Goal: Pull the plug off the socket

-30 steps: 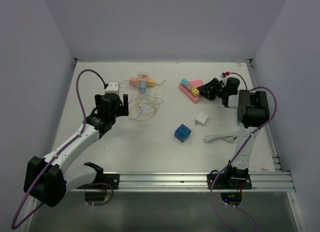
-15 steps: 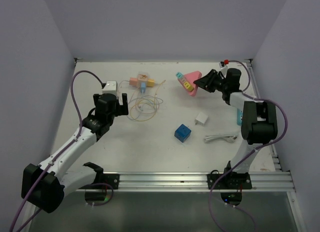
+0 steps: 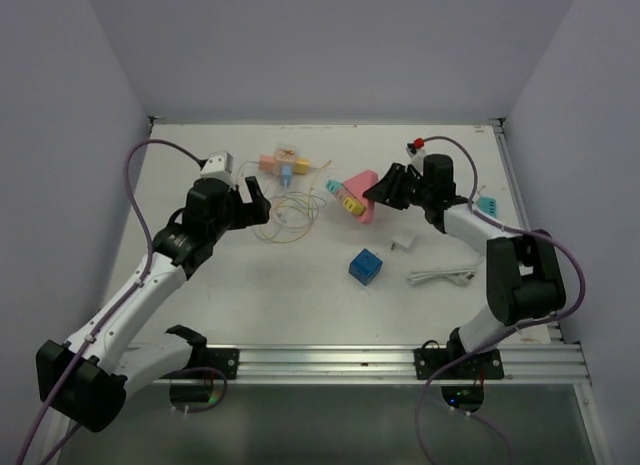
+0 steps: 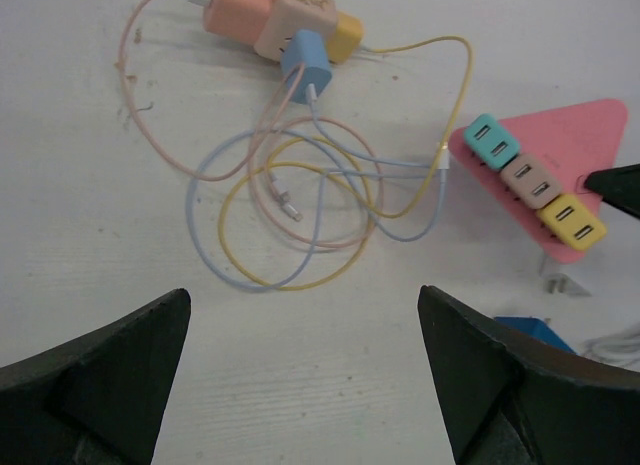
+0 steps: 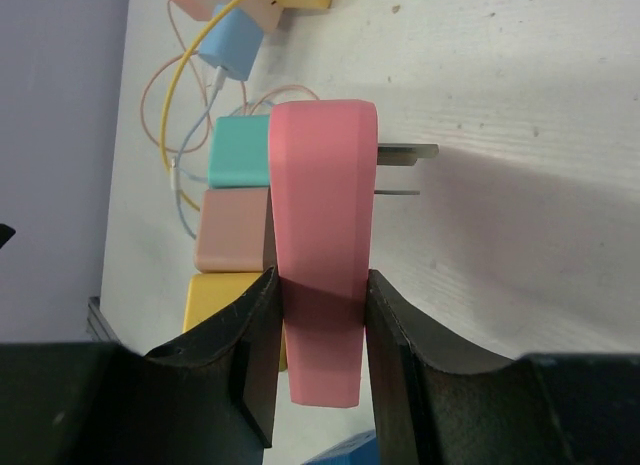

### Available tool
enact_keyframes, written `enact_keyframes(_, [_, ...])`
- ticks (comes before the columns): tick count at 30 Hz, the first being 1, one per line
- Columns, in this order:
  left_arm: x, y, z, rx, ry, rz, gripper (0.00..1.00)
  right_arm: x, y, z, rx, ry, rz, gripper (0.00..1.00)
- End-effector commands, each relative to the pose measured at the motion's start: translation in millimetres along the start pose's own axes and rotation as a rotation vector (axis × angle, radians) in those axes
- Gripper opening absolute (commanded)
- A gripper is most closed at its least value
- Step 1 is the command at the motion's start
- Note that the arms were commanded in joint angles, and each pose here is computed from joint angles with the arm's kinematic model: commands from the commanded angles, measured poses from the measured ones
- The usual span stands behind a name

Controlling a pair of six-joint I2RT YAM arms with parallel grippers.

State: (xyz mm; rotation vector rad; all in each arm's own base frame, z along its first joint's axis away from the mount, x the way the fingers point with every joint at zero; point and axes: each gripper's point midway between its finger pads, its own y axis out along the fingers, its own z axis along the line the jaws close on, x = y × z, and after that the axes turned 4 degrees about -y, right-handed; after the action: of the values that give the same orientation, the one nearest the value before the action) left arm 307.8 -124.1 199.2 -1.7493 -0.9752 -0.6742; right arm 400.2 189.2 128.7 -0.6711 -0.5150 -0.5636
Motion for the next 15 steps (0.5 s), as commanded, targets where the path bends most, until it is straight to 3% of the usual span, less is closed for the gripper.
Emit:
enact_keyframes(1, [7,-12,-46,-0.131,-0.130,0.060,0.99,29,-21,44,0.048,-0.098,-0.139,0.00])
enact_keyframes(6, [6,-23,-106,-0.242,-0.103,0.082,1.00,19,-36,66,0.069,-0.090,-0.153,0.00])
enact_keyframes(15, [-24,-13,-161,-0.290,-0.267,0.218,1.00,-3,-54,83,0.018,-0.136,-0.208,0.00])
